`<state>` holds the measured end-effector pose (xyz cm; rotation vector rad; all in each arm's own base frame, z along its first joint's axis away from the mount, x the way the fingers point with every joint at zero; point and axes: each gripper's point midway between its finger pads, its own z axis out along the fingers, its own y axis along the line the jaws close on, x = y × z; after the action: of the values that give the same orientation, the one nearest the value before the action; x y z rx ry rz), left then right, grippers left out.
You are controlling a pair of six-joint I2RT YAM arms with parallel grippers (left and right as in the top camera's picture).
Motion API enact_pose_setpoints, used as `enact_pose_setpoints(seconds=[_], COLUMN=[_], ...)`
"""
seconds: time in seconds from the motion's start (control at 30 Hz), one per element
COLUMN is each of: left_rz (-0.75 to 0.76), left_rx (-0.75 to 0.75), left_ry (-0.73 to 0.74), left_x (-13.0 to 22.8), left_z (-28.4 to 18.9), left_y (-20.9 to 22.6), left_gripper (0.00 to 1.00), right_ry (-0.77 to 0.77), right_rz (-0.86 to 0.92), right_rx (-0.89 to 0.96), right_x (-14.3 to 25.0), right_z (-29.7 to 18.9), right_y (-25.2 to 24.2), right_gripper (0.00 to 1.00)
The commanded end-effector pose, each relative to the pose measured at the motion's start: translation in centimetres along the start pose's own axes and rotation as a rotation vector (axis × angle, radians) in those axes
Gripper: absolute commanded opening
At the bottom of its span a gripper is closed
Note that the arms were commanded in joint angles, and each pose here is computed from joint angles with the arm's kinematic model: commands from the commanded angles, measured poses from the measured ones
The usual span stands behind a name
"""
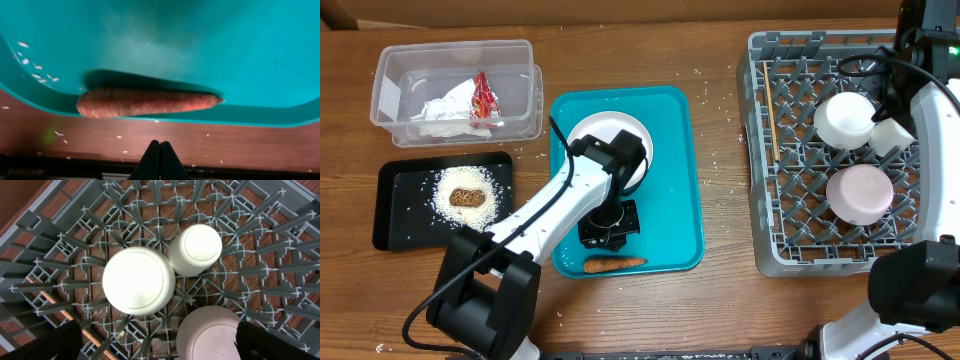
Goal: Sort waste into correct bins and load items into the dishwasher
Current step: 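Close the left gripper around the carrot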
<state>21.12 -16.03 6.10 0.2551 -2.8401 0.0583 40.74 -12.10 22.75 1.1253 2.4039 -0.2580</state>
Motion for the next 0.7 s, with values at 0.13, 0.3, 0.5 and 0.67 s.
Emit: enact_pose_setpoints(seconds=[0.13, 0.3, 0.5, 0.67], left_rz=[0.038, 0.049, 0.046, 0.044], left_rx=[0.015, -0.021, -0.028, -0.038], left_ry=[0.098, 0.095, 0.102, 0.114], left_x=[2.2, 2.1, 2.3, 2.6], left_z=[0.2, 1.0, 2.6, 3.1], left_y=[0.1, 1.0, 1.5, 2.0], left_gripper=[0.04, 0.04, 0.04, 0.04], right_ry=[-0.027, -0.027, -0.027, -0.027], right_rz=[0.015, 0.015, 0.015, 0.015], right_rx=[-0.01, -0.01, -0.01, -0.01], right_x=[-0.6, -0.6, -0.6, -0.6], right_z=[-0.8, -0.8, -0.8, -0.8], right_y=[-0.1, -0.1, -0.1, -0.1], right_gripper=[1.0, 1.0, 1.0, 1.0])
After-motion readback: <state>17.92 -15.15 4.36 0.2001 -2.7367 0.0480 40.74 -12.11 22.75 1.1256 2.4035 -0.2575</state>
